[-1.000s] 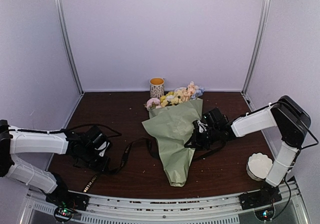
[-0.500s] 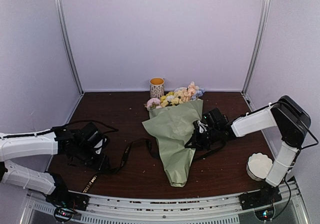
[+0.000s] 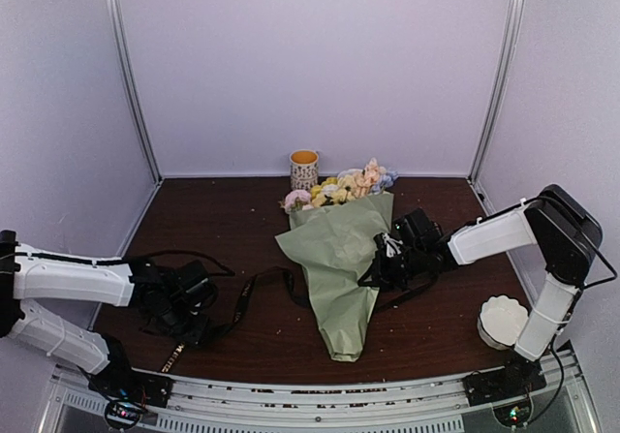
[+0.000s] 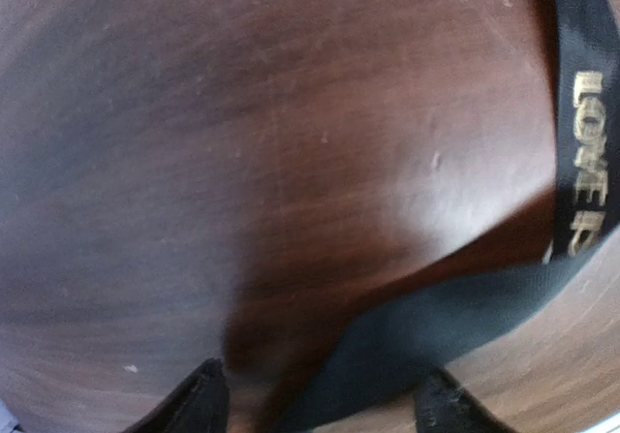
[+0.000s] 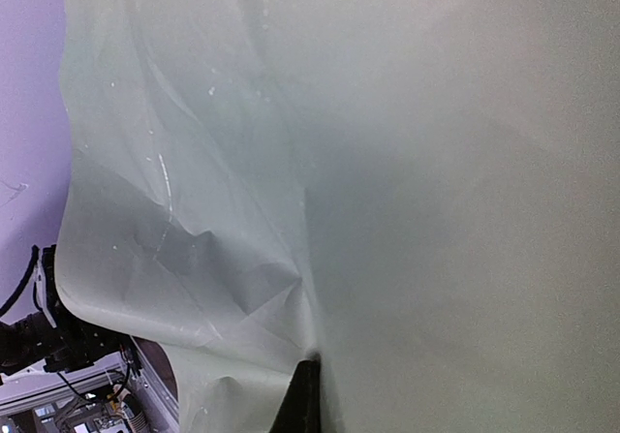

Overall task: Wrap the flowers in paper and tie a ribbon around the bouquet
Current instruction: Pick up the center of the board from the right side of the ribbon.

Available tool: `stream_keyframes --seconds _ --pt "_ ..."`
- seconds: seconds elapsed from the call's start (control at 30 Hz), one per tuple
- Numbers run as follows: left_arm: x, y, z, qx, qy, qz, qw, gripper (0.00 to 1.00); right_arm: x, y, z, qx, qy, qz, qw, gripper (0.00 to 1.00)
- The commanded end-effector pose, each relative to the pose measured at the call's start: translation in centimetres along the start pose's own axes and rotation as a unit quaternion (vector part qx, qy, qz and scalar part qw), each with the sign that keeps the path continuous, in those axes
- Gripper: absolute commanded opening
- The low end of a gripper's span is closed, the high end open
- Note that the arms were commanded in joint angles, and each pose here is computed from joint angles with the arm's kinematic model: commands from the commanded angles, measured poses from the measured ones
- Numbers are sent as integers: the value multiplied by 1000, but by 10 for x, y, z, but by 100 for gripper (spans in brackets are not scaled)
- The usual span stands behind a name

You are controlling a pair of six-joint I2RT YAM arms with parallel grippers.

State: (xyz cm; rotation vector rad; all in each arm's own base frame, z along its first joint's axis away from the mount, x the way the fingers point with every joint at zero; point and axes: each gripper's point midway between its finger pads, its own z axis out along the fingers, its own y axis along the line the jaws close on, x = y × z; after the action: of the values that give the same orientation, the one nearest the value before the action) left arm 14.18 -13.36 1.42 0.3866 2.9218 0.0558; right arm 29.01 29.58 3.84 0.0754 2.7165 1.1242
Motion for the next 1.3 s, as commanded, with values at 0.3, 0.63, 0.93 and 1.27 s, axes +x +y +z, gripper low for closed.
stream_keyframes --seconds 0.3,0.63,0.93,1.27 --pt "-67 -15 -45 -1 -145 31 989 0 4 -6 0 9 9 -3 1000 0" --pt "-210 -15 -69 -36 -235 73 969 0 3 7 -6 -6 14 -13 1000 0" --pt "-338 9 -206 -6 -375 69 924 0 3 9 -10 -9 8 -5 1000 0" --pt "-227 -162 -294 280 -429 406 757 0 -2 9 -6 -13 1 2 1000 0"
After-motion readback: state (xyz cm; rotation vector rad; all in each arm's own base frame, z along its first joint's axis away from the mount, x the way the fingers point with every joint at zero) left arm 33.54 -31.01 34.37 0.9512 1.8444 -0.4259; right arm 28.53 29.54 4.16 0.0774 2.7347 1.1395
